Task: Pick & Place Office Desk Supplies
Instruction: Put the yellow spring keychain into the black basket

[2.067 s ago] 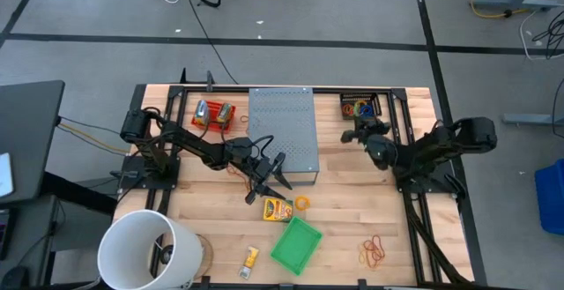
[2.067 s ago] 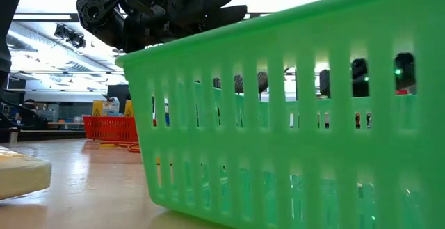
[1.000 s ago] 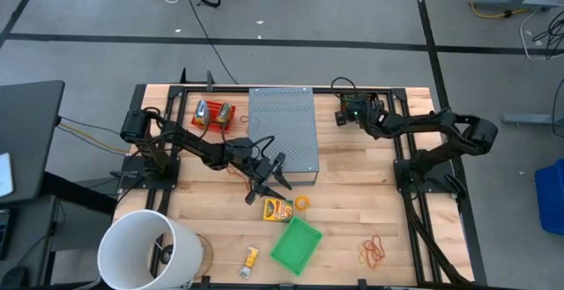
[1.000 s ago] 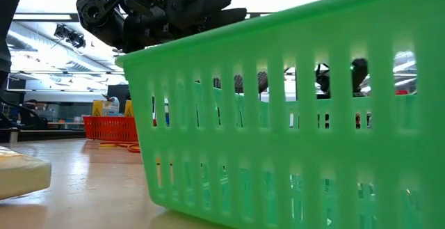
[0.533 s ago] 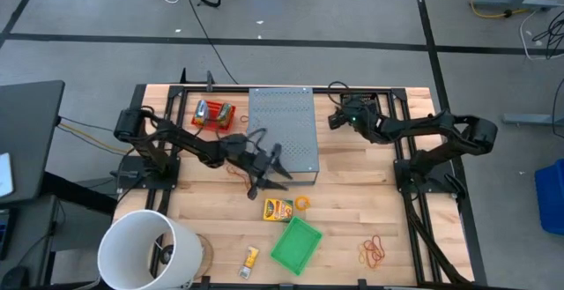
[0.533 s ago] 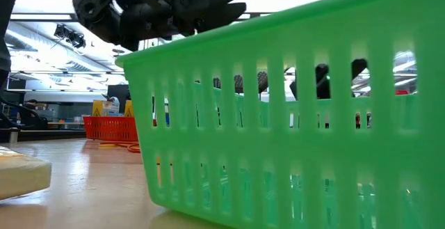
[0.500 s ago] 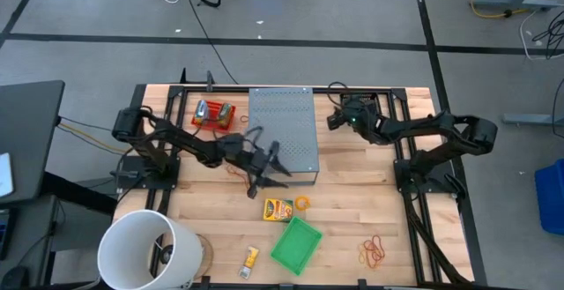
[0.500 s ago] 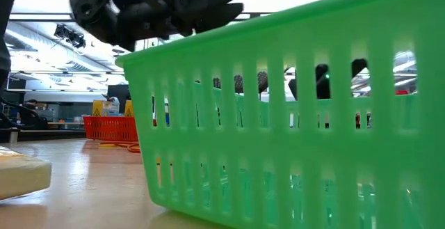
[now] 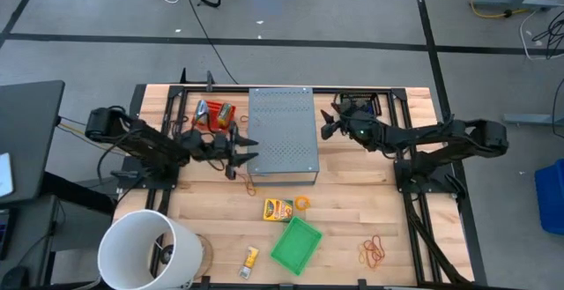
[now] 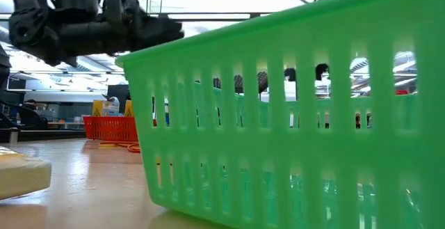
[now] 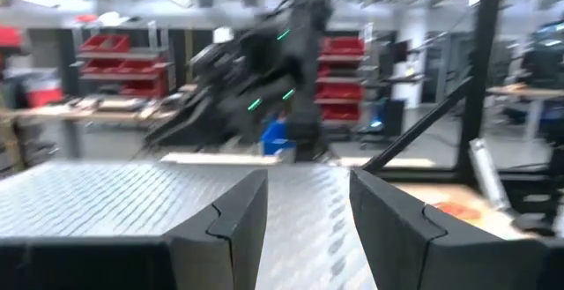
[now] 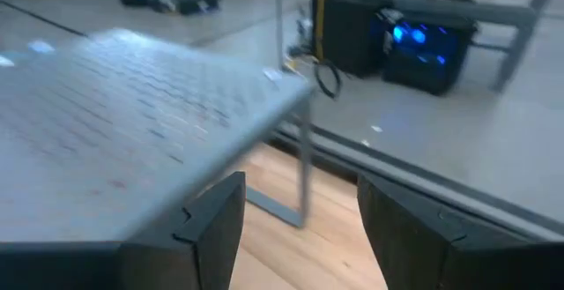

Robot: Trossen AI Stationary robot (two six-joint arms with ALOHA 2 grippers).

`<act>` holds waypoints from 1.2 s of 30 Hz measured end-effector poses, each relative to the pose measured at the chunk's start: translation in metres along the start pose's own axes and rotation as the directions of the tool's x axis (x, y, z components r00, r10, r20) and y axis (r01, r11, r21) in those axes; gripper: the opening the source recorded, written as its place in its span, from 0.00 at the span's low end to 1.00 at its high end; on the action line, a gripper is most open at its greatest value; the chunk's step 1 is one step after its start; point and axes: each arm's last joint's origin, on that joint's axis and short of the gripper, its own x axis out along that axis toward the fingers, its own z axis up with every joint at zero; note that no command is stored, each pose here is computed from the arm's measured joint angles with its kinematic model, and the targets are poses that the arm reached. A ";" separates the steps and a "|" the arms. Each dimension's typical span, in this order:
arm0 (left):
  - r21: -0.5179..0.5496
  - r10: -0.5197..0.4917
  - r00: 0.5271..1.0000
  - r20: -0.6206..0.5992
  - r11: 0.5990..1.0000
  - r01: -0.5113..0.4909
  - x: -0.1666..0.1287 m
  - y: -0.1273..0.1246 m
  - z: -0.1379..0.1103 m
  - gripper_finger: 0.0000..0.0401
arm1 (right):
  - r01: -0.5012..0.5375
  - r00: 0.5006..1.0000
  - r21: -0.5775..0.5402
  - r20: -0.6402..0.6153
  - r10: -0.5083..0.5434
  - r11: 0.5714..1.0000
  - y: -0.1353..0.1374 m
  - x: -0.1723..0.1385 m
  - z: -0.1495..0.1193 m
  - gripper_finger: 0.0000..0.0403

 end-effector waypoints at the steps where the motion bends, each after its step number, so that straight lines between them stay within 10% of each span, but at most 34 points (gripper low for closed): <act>1: 0.001 0.020 1.000 -0.016 1.000 -0.020 -0.005 0.001 -0.002 0.42 | -0.013 1.000 0.001 0.015 0.013 1.000 0.003 -0.004 0.003 0.56; 20: 0.006 0.179 0.975 -0.131 0.984 -0.180 -0.038 0.004 -0.024 0.42 | -0.190 0.947 -0.119 0.242 0.214 0.975 0.048 -0.101 0.033 0.56; 36: 0.041 0.035 0.994 -0.108 0.999 -0.030 -0.038 -0.006 -0.023 0.42 | -0.556 0.784 -0.216 0.184 0.593 0.802 0.083 -0.175 0.011 0.56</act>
